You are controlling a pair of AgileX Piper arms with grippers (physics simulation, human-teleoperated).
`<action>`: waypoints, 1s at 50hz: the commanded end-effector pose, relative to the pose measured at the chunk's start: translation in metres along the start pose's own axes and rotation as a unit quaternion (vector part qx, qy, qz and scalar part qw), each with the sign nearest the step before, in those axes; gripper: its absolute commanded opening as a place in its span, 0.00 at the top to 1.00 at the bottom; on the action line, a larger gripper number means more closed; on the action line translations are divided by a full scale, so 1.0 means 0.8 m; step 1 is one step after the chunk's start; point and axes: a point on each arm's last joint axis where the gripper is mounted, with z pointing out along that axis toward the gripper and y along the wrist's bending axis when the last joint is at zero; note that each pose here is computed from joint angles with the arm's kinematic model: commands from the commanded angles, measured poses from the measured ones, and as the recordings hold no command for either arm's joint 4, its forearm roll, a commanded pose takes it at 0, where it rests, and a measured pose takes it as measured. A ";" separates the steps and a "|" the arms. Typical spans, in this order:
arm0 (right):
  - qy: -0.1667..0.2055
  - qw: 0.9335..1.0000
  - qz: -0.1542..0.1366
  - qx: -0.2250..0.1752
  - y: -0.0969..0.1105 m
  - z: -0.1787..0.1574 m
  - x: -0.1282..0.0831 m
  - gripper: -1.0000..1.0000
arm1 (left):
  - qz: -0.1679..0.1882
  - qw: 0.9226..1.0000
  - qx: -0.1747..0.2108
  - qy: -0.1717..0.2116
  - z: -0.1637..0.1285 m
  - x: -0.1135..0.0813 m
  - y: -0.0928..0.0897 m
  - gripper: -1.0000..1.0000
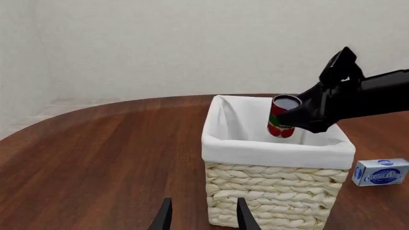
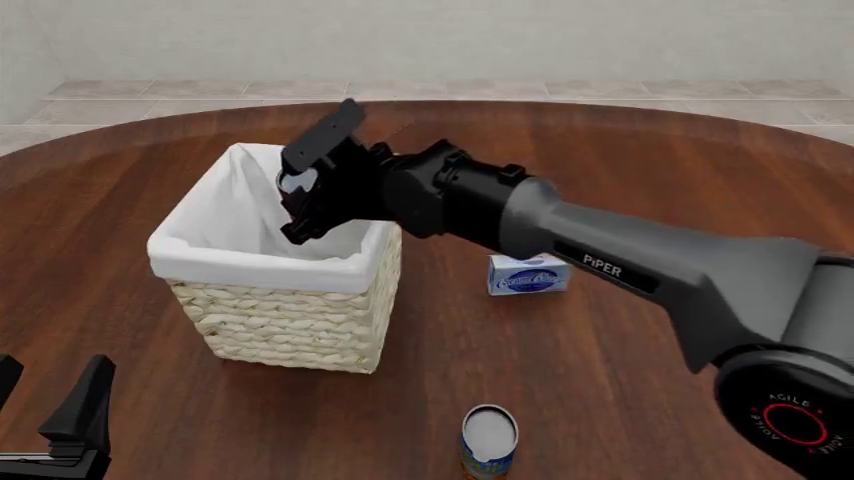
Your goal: Pick up the tomato sauce, and put it in the basket.
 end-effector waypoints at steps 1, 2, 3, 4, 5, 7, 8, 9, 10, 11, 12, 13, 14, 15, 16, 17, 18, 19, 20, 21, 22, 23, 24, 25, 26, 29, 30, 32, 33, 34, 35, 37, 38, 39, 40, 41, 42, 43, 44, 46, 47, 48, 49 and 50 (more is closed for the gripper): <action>-0.002 1.000 0.008 0.000 0.000 0.002 -0.002 1.00 | 0.000 1.000 0.000 0.000 0.000 0.000 0.000 0.00; -0.002 1.000 0.008 0.000 0.000 0.002 -0.002 1.00 | 0.000 1.000 0.000 0.000 0.000 0.000 0.000 0.00; -0.002 1.000 0.008 0.000 0.000 0.002 -0.002 1.00 | 0.000 1.000 0.000 0.000 0.000 0.000 0.000 0.00; -0.002 1.000 0.008 0.000 0.000 0.002 -0.002 1.00 | 0.000 1.000 0.000 0.000 0.000 0.000 0.000 0.00; -0.002 1.000 0.008 0.000 0.000 0.002 -0.002 1.00 | 0.000 1.000 0.000 0.000 0.000 0.000 0.000 0.00; -0.002 1.000 0.008 0.000 0.000 0.002 -0.002 0.00 | 0.000 1.000 0.000 0.000 0.000 0.000 0.000 0.00; -0.002 1.000 0.008 0.000 0.000 0.002 -0.002 0.00 | 0.000 1.000 0.000 0.000 0.000 0.000 0.000 0.00; -0.002 1.000 0.008 0.000 0.000 0.002 -0.002 0.00 | 0.000 1.000 0.000 0.000 0.000 0.000 0.000 0.00; -0.002 1.000 0.008 0.000 0.000 0.002 -0.002 0.00 | 0.000 1.000 0.000 0.000 0.000 0.000 0.000 0.00; -0.002 1.000 0.008 0.000 0.000 0.002 -0.002 0.00 | 0.000 1.000 0.000 0.000 0.000 0.000 0.000 0.00; -0.002 1.000 0.008 0.000 0.000 0.002 -0.002 0.00 | 0.000 1.000 0.000 0.000 0.000 0.000 0.000 0.00; -0.002 1.000 0.008 0.000 0.000 0.002 -0.002 0.00 | 0.000 1.000 0.000 0.000 0.000 0.000 0.000 0.00; -0.002 1.000 0.008 0.000 0.000 0.002 -0.002 0.00 | 0.000 1.000 0.000 0.000 0.000 0.000 0.000 0.00; -0.002 1.000 0.008 0.000 0.000 0.002 -0.002 0.00 | 0.000 1.000 0.000 0.000 0.000 0.000 0.000 0.00; -0.002 1.000 0.008 0.000 0.000 0.002 -0.002 0.00 | 0.000 1.000 0.000 0.000 0.000 0.000 0.000 0.00; -0.002 1.000 0.008 0.000 0.000 0.002 -0.002 0.00 | 0.000 1.000 0.000 0.000 0.000 0.000 0.000 0.00; -0.002 1.000 0.008 0.000 0.000 0.002 -0.002 0.00 | 0.000 1.000 0.000 0.000 0.000 0.000 0.000 0.00; -0.002 1.000 0.008 0.000 0.000 0.002 -0.002 0.00 | 0.000 1.000 0.000 0.000 0.000 0.000 0.000 0.00; -0.002 1.000 0.008 0.000 0.000 0.002 -0.002 0.00 | 0.000 1.000 0.000 0.000 0.000 0.000 0.000 0.00; -0.002 1.000 0.008 0.000 0.000 0.002 -0.002 0.00 | 0.000 1.000 0.000 0.000 0.000 0.000 0.000 0.00; -0.002 1.000 0.008 0.000 0.000 0.002 -0.002 0.00 | 0.000 1.000 0.000 0.000 0.000 0.000 0.000 0.00; -0.002 1.000 0.008 0.000 0.000 0.002 -0.002 0.00 | 0.000 1.000 0.000 0.000 0.000 0.000 0.000 0.00; -0.002 1.000 0.008 0.000 0.000 0.002 -0.002 0.00 | 0.000 1.000 0.000 0.000 0.000 0.000 0.000 0.00; -0.002 1.000 0.008 0.000 0.000 0.002 -0.002 0.00 | 0.000 1.000 0.000 0.000 0.000 0.000 0.000 0.00; -0.002 1.000 0.008 0.000 0.000 0.002 -0.002 0.00 | 0.000 1.000 0.000 0.000 0.000 0.000 0.000 0.00; -0.002 1.000 0.008 0.000 0.000 0.002 -0.002 0.00 | 0.000 1.000 0.000 0.000 0.000 0.000 0.000 0.00; -0.002 1.000 0.008 0.000 0.000 0.002 -0.002 0.00 | 0.000 1.000 0.000 0.000 0.000 0.000 0.000 0.00; -0.002 1.000 0.008 0.000 0.000 0.002 -0.002 0.00 | 0.000 1.000 0.000 0.000 0.000 0.000 0.000 0.00; -0.002 1.000 0.008 0.000 0.000 0.002 -0.002 0.00 | 0.000 1.000 0.000 0.000 0.000 0.000 0.000 0.00; -0.002 1.000 0.008 0.000 0.000 0.002 -0.002 0.00 | 0.000 1.000 0.000 0.000 0.000 0.000 0.000 0.00; -0.002 1.000 0.008 0.000 0.000 0.002 -0.002 0.00 | 0.000 1.000 0.000 0.000 0.000 0.000 0.000 0.00; -0.002 1.000 0.008 0.000 0.000 0.002 -0.002 0.00 | 0.000 1.000 0.000 0.000 0.000 0.000 0.000 0.00; -0.002 1.000 0.008 0.000 0.000 0.002 -0.002 0.00 | 0.000 1.000 0.000 0.000 0.000 0.000 0.000 0.00; -0.002 1.000 0.008 0.000 0.000 0.002 -0.002 0.00 | 0.000 1.000 0.000 0.000 0.000 0.000 0.000 0.00; -0.002 1.000 0.008 0.000 0.000 0.002 -0.002 0.00 | 0.000 1.000 0.000 0.000 0.000 0.000 0.000 0.00; -0.002 1.000 0.008 0.000 0.000 0.002 -0.002 0.00 | 0.000 1.000 0.000 0.000 0.000 0.000 0.000 0.00; 0.004 1.000 -0.001 0.000 -0.004 0.008 -0.013 0.00 | 0.000 1.000 0.000 0.000 0.000 0.000 0.000 0.00; 0.004 1.000 -0.002 0.000 -0.004 0.008 -0.014 0.00 | 0.000 1.000 0.000 0.000 0.000 0.000 0.000 0.00; 0.002 1.000 -0.002 0.001 -0.005 0.006 -0.016 0.00 | 0.000 1.000 0.000 0.000 0.000 0.000 0.000 0.00; 0.002 1.000 -0.003 0.001 -0.006 0.006 -0.017 0.00 | 0.000 1.000 0.000 0.000 0.000 0.000 0.000 0.00; -0.001 1.000 -0.003 0.003 -0.007 0.003 -0.019 0.00 | 0.000 1.000 0.000 0.000 0.000 0.000 0.000 0.00; -0.002 1.000 -0.004 0.003 -0.008 0.002 -0.020 0.00 | 0.000 1.000 0.000 0.000 0.000 0.000 0.000 0.00; -0.003 1.000 -0.004 0.003 -0.008 0.001 -0.021 0.00 | 0.000 1.000 0.000 0.000 0.000 0.000 0.000 0.00; -0.004 1.000 -0.004 0.004 -0.008 0.000 -0.022 0.00 | 0.000 1.000 0.000 0.000 0.000 0.000 0.000 0.00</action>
